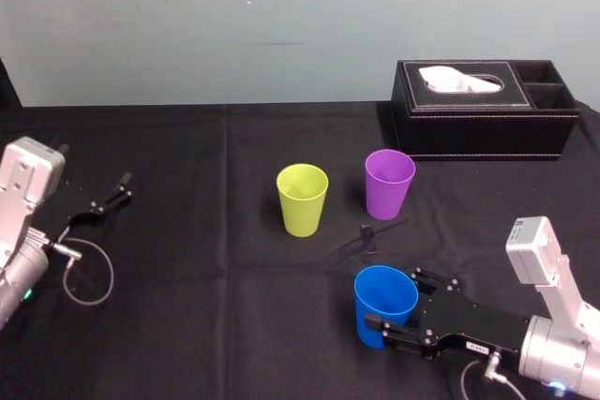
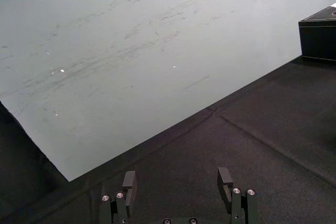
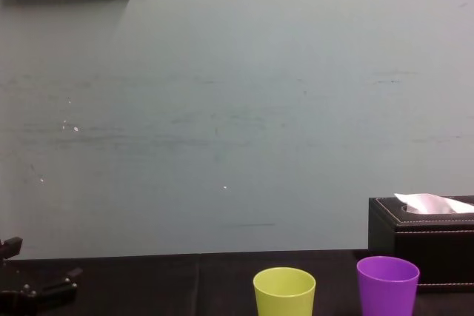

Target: Stack the three plastic cups sequentially using one hand.

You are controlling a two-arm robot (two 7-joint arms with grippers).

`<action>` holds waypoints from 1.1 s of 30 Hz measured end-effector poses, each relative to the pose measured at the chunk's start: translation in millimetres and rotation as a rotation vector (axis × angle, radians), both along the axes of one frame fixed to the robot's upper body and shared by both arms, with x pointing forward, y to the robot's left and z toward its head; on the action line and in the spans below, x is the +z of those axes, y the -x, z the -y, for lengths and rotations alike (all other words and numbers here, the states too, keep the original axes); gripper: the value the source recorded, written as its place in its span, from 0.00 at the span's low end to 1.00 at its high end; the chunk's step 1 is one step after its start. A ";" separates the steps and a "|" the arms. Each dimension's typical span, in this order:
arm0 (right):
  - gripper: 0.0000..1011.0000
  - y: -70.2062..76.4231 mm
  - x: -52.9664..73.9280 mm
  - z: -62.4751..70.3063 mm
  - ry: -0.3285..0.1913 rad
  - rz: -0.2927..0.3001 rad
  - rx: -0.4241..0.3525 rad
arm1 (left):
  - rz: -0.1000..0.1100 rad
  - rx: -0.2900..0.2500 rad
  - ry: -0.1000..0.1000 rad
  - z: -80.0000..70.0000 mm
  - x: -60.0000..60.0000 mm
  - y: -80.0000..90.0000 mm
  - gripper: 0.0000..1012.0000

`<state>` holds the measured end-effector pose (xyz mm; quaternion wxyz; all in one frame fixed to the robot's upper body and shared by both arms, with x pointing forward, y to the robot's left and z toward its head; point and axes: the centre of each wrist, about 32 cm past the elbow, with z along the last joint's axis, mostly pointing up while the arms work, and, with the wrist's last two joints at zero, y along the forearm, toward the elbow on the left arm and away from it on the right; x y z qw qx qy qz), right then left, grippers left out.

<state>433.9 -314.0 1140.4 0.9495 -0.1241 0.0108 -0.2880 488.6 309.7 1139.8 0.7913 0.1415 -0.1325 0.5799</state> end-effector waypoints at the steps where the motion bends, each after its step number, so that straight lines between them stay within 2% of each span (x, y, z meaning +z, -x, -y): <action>1: 0.75 0.0 0.0 0.0 0.000 0.000 0.000 | 0.000 0.000 0.000 0.0 0.0 0.0 1.00; 10: 0.72 0.1 0.2 0.2 -0.001 0.000 0.000 | 0.000 0.000 0.000 0.0 0.0 0.0 1.00; 27: 0.72 0.2 0.2 0.2 -0.001 -0.001 0.001 | 0.000 0.000 0.000 0.0 0.0 0.0 1.00; 33: 0.72 2.0 5.8 -1.9 -0.009 0.005 -0.013 | 0.000 0.000 0.000 0.0 0.0 0.0 1.00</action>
